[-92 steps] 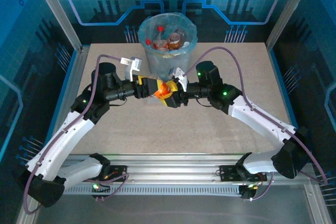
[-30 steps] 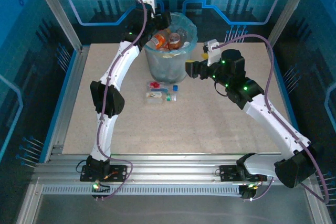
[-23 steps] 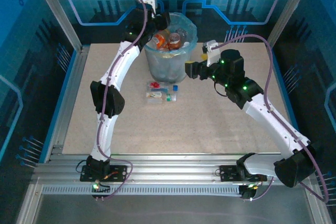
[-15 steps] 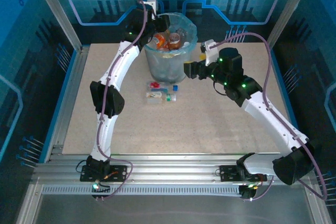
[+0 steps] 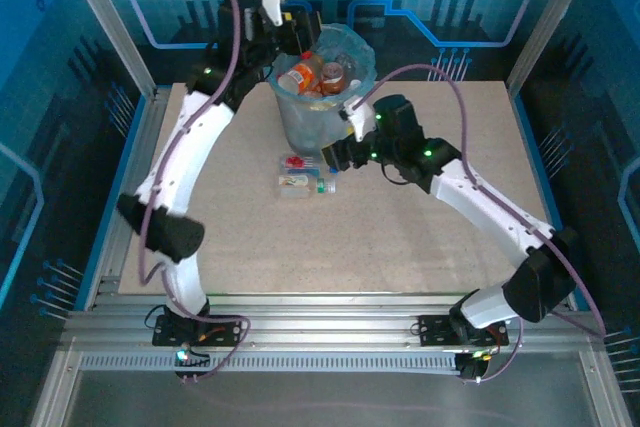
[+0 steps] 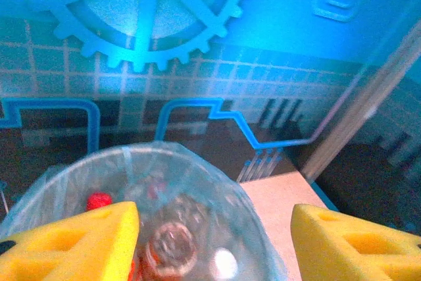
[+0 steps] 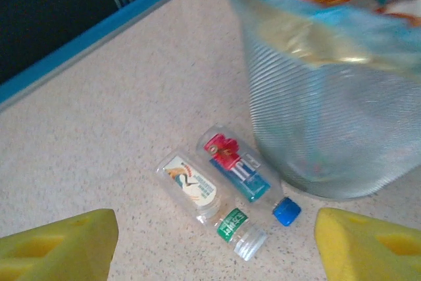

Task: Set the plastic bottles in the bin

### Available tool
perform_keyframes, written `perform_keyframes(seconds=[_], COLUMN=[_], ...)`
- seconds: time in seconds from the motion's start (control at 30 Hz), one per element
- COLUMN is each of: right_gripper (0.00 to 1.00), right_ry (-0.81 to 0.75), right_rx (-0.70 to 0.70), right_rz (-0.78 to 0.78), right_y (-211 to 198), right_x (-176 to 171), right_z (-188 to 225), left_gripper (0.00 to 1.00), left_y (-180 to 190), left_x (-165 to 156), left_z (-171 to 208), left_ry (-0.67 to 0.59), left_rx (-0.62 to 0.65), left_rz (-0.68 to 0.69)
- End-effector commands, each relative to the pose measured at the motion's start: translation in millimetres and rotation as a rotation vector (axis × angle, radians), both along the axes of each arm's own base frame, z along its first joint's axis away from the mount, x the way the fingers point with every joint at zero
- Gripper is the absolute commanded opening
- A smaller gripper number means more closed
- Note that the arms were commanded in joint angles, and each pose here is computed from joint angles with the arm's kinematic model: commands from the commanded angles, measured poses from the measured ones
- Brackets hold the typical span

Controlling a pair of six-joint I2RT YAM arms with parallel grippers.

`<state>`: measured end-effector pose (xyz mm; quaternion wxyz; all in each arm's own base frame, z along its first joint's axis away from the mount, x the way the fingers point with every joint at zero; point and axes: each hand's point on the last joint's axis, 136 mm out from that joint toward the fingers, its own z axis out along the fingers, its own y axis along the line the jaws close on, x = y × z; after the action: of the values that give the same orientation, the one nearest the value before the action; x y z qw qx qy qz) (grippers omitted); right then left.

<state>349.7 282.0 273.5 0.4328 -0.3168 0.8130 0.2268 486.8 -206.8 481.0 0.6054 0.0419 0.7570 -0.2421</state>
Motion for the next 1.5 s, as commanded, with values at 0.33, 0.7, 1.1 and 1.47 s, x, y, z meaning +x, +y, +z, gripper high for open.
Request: perform_keyframes(seconds=[0.33,0.7,1.1,1.47], right_gripper=[0.85,0.84,0.75,0.6], right_ry=[-0.073,0.039,0.098,0.113], right_rx=[-0.154,-0.282,-0.371,-0.398], right_rz=[0.257,0.234,0.304,0.342], right_y=[36.4,35.9,41.9,47.4], right_x=[19.1,36.9,22.2,9.8], right_z=[-126.8,-206.7,-228.8,-233.1], left_gripper=[0.69,0.7,0.73,0.74], left_y=[44.5,75.3,88.0,89.8], left_x=[-143.2,-191.8,-201.6,-206.3], left_z=[-107.4,-189.1,-185.8,-187.6], left_ry=[0.161,0.323,0.301,0.308], left_rx=[0.032,-0.009,0.02,0.007], left_rz=[-0.045,0.044,0.08,0.085])
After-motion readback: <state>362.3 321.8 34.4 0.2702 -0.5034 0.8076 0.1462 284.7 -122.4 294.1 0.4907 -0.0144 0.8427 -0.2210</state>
